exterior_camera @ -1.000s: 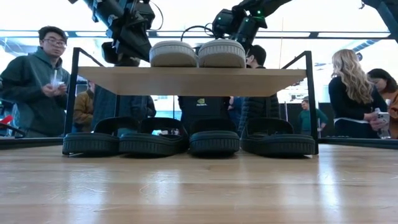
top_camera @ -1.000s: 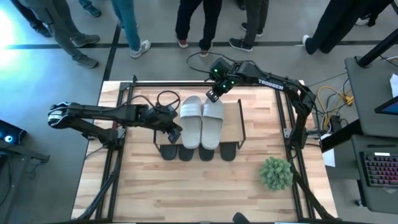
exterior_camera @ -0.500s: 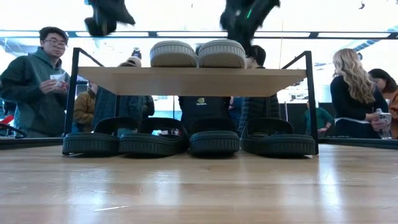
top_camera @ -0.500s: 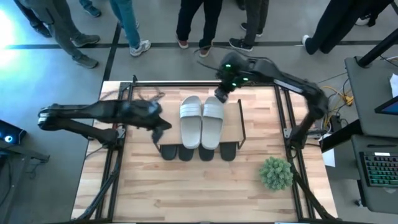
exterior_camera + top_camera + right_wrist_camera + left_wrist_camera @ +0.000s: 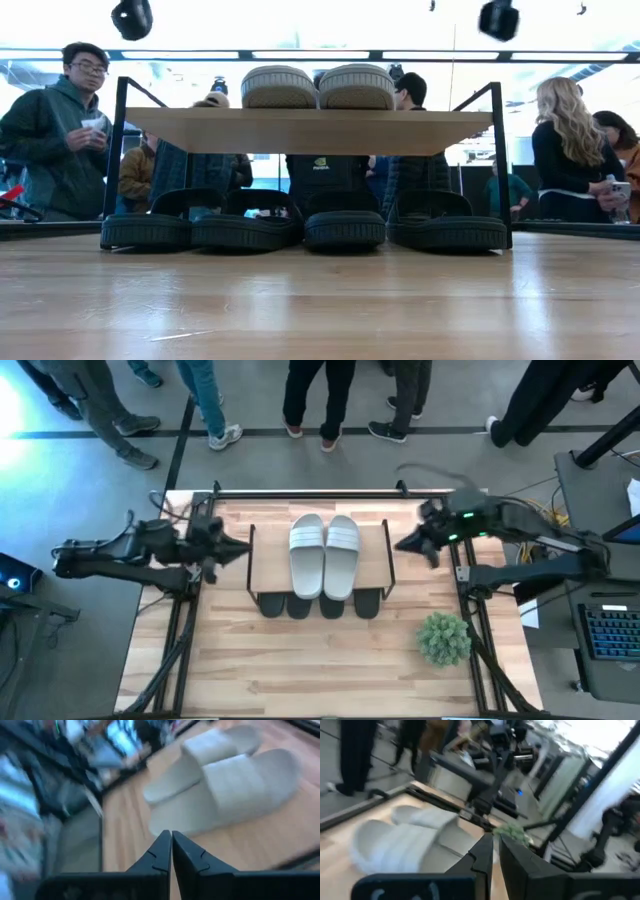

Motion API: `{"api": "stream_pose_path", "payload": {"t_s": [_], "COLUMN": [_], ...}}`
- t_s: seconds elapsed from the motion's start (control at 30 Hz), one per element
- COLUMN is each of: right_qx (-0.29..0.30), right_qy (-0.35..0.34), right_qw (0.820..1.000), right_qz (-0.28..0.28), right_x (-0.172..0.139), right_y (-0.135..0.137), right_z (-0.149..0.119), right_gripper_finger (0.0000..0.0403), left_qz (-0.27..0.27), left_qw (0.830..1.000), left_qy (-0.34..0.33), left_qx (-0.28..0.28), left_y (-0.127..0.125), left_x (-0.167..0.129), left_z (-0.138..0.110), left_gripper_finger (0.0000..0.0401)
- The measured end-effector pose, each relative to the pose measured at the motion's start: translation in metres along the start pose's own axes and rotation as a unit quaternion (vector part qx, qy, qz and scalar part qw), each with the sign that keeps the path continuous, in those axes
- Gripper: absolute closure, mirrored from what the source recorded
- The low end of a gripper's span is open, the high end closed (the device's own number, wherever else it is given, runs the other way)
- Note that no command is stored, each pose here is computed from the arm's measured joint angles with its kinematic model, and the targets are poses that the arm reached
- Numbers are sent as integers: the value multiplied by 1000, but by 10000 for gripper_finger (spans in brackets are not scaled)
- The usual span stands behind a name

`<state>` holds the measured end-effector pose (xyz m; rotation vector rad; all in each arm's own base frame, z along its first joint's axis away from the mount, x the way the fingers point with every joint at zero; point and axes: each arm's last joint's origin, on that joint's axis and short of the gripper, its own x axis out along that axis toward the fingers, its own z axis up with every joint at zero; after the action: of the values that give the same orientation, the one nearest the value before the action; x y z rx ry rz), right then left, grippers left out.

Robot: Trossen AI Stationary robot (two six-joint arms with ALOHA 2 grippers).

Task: Pick and place slides into the shelf
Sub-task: Return to Home Position

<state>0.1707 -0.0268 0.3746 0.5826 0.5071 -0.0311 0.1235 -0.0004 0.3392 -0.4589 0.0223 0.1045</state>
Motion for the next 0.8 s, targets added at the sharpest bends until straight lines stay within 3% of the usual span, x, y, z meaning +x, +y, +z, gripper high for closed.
{"api": "stream_pose_path", "payload": {"t_s": [0.07,0.13,0.23,0.33,0.57,0.67,0.8], "right_qx": [48,54,-19,-111,-159,-190,-198], "right_qy": [-36,-100,-169,-200,-149,-152,-173], "right_qw": [998,993,983,966,960,947,941], "right_qz": [13,25,71,118,174,210,211], "right_x": [-22,-42,-57,-65,-41,-34,-29], "right_y": [3,6,10,10,-14,-21,-32], "right_z": [-7,-12,-20,-32,-76,-90,-106], "right_gripper_finger": [394,394,394,394,394,394,394], "left_qz": [4,-20,-84,-151,-101,-99,-116], "left_qw": [1000,997,989,976,986,983,979], "left_qy": [-21,-63,-119,-111,-69,-75,-102], "left_qx": [-21,-44,33,110,114,133,136], "left_y": [1,-1,-5,-5,20,28,35], "left_x": [-8,-16,-24,-27,-20,-23,-32], "left_z": [2,7,14,3,-45,-59,-72], "left_gripper_finger": [384,384,384,384,384,384,384]}}
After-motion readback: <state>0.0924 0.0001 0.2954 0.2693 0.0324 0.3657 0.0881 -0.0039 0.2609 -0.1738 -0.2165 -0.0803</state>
